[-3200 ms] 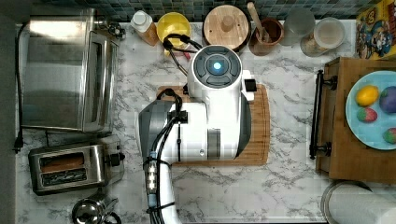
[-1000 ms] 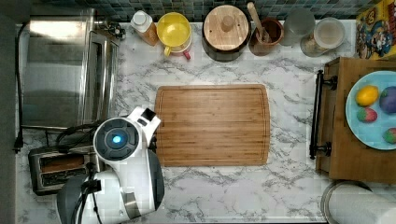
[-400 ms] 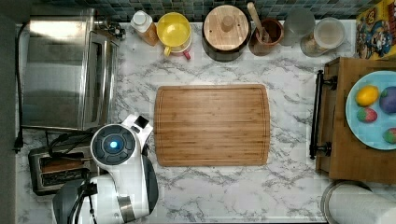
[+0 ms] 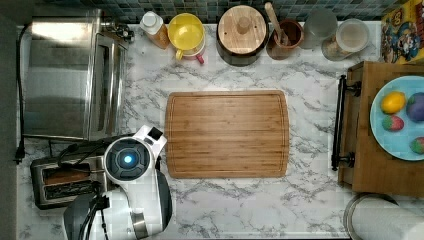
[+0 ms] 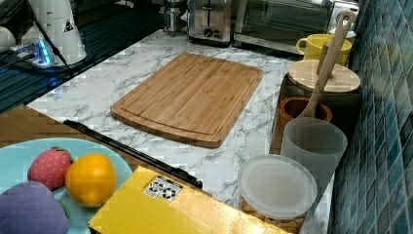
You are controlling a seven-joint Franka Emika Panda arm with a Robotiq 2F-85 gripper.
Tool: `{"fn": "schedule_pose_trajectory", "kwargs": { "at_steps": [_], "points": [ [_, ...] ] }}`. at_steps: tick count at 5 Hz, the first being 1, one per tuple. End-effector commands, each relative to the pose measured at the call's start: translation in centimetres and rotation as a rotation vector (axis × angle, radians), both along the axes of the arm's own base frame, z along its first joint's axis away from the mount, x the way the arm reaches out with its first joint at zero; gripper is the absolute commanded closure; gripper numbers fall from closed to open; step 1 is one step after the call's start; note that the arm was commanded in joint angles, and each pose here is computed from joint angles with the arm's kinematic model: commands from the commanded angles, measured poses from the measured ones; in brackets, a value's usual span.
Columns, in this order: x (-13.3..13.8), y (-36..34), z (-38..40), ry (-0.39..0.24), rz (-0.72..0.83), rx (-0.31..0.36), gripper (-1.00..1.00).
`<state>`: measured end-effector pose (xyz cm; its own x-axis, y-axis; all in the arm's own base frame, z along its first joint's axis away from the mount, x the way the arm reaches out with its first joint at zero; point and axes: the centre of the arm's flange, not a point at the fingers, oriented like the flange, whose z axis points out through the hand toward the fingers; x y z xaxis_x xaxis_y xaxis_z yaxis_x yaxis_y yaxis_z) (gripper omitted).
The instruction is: Turn on the toaster.
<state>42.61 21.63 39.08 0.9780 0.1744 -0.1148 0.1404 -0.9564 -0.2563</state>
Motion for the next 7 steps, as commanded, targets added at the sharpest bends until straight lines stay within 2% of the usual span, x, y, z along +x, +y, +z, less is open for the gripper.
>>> {"fn": "schedule_pose_trajectory", "kwargs": {
  "at_steps": [1, 2, 3, 4, 5, 6, 7],
  "points": [
    [-3.2, 5.4, 2.3, -0.049, 0.057, 0.104, 1.0],
    [-2.9, 6.5, 1.6, -0.045, 0.075, 0.074, 1.0],
    [-2.8, 6.8, 0.5, -0.07, 0.04, 0.029, 1.0],
    [-1.5, 6.5, -0.2, -0.071, -0.018, -0.006, 1.0],
    [-0.1, 5.5, -0.2, -0.073, -0.094, -0.006, 1.0],
    [0.7, 5.4, 0.2, -0.037, -0.077, 0.001, 1.0],
    [-0.2, 6.5, -0.2, -0.041, -0.03, 0.029, 1.0]
  ]
}}
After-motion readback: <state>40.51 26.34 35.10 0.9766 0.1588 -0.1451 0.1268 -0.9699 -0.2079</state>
